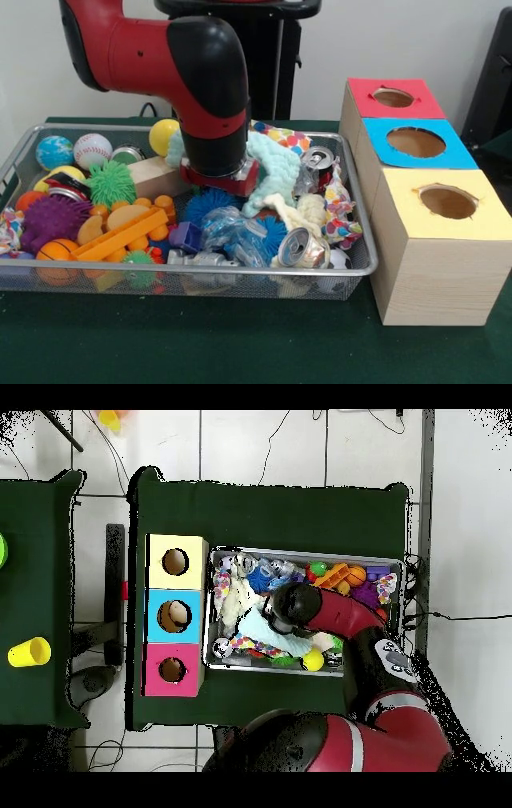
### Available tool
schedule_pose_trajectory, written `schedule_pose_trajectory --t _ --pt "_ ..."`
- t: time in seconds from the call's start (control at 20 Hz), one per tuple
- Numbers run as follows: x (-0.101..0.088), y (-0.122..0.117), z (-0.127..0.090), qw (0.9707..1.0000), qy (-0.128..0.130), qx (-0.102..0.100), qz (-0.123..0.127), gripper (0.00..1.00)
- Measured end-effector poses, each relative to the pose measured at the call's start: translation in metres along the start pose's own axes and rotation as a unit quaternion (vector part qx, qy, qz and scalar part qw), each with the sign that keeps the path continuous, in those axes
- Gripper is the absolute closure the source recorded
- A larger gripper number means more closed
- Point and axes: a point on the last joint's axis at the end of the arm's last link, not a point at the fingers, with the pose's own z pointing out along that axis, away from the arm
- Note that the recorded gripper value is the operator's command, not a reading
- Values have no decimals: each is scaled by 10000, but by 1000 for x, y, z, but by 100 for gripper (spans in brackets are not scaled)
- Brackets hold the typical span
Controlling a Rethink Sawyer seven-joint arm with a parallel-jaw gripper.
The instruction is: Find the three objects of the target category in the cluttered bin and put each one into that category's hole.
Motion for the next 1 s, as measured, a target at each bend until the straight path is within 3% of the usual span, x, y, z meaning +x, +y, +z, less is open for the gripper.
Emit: schedule_pose_trajectory --t 0.4,0.75,1.0 --pt "7 -35 -29 9995 -153 -57 277 0" --pt "8 -100 -59 9962 -249 -148 826 0" --pt "0 -133 -77 9934 -361 -166 1075 0"
